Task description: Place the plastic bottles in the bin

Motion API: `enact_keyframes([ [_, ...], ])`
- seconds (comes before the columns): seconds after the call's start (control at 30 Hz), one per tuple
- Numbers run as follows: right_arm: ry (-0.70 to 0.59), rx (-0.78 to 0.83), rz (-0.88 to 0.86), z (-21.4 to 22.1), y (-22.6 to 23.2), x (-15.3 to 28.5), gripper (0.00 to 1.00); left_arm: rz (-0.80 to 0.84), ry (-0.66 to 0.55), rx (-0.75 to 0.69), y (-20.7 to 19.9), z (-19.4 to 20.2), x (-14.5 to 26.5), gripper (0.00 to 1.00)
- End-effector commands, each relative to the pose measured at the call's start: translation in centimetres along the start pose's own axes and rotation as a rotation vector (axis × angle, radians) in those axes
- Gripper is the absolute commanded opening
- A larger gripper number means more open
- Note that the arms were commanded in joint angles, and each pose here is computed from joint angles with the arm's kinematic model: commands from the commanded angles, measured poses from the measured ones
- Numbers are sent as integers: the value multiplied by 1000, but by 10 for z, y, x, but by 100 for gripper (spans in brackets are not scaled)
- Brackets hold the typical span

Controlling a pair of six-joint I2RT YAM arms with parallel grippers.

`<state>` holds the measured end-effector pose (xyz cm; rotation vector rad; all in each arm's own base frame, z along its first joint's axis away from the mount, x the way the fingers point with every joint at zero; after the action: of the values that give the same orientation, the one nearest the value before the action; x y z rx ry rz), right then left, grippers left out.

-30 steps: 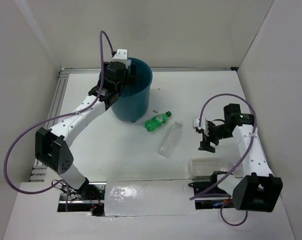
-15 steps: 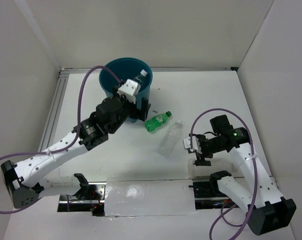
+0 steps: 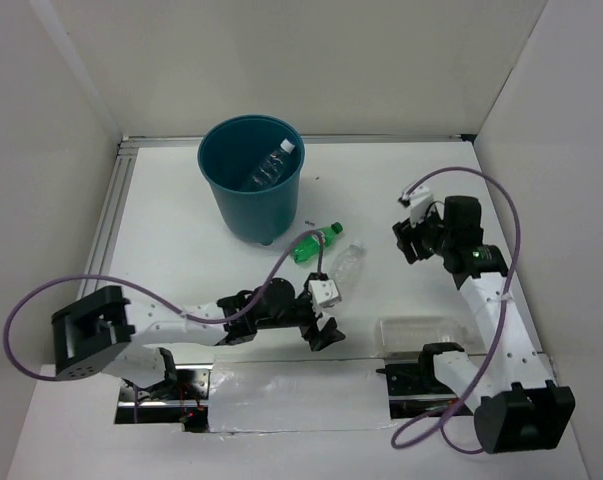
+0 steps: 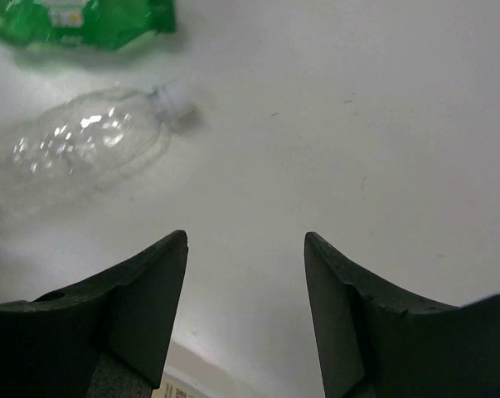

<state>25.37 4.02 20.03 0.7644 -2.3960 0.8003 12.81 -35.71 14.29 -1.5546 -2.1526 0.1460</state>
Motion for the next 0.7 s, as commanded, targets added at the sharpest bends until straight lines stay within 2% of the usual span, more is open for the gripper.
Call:
enact_keyframes([
  [0.0, -97, -230, 120, -24, -40, 5, 65, 261, -227, -102, -45, -49, -20, 93],
  [0.03, -103, -240, 121, -24, -43, 9, 65, 269, -208, -115, -45, -36, -30, 95],
  [0.1, -102, -273, 130, -17, -49, 13, 71, 294, -235, -141, -53, -40, -41, 98],
  [0.17, -101, -297, 150, -10, -56, 17, 77, 304, -232, -175, -61, -40, -54, 99],
  [0.2, -98, -300, 145, -8, -56, 18, 81, 296, -195, -178, -59, -25, -64, 99],
  [0.27, -120, -310, 128, -8, -57, 20, 84, 300, -211, -191, -59, -29, -74, 99],
  [0.33, -122, -319, 118, -7, -56, 21, 85, 293, -184, -214, -61, -16, -85, 99],
  [0.67, -162, -314, 59, -8, -44, 20, 87, 144, -180, -293, -38, -13, -118, 99],
])
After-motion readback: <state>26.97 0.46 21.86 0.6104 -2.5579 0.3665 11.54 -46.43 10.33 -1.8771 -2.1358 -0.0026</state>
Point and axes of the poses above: each gripper's point midway between its finger pads, its own x axis back along the fingers, its own y axis along the line the jaws close on, z = x × y, the point moved 3 cm from there along x, back along the fingers, and after that the axes turned 13 degrees about x, right-handed, at the moved point
